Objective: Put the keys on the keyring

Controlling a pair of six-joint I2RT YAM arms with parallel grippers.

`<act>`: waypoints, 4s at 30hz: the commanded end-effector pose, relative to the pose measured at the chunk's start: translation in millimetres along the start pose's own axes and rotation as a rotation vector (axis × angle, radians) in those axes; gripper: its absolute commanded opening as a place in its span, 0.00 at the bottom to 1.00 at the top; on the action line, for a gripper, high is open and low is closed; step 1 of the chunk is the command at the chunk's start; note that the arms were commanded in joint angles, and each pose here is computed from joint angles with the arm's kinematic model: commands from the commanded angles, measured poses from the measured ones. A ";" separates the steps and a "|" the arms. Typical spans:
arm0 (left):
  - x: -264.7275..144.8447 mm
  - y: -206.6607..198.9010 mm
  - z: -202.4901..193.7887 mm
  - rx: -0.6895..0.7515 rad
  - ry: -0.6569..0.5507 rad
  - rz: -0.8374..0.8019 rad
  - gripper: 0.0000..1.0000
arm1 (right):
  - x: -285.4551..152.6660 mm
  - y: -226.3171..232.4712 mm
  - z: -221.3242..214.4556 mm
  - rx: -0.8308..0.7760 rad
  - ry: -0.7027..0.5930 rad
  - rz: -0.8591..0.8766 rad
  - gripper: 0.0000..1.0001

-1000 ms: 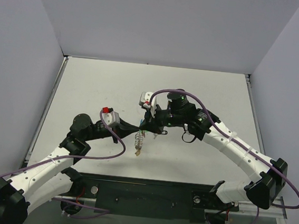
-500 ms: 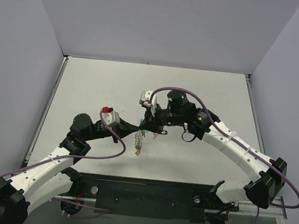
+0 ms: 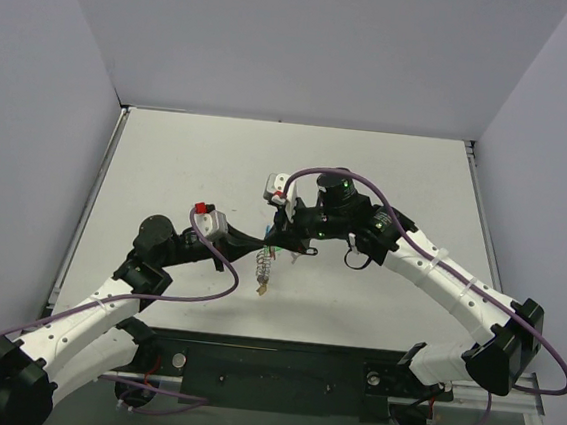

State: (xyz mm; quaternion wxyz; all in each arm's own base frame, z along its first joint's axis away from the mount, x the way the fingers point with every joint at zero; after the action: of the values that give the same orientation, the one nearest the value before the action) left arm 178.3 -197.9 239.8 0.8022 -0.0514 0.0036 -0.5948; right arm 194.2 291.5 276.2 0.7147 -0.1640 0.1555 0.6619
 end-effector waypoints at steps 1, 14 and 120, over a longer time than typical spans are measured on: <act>5.0 -4.9 37.6 0.090 -0.104 -0.044 0.00 | -2.1 -3.0 18.8 -0.084 -0.052 0.001 0.00; 6.4 -5.7 36.2 0.081 -0.097 -0.058 0.00 | 0.2 -1.2 23.9 -0.097 -0.057 0.008 0.00; 7.8 6.0 35.7 0.019 -0.091 0.007 0.00 | -11.4 21.7 -11.6 -0.245 0.106 0.089 0.00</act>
State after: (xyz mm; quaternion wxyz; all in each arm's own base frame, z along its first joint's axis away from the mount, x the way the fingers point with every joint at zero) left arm 179.8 -201.6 237.6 0.7958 -0.0742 0.0327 -0.6001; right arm 185.9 285.0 270.8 0.6643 -0.2751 0.1138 0.6856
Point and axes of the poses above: each gripper's point midway between its finger pads, its own x axis out along the fingers, its own y axis along the line the jaws close on, z = x × y, the point moved 6 cm from there along -x, back along the fingers, and after that the axes turned 4 degrees about -x, right-handed, at the moved point
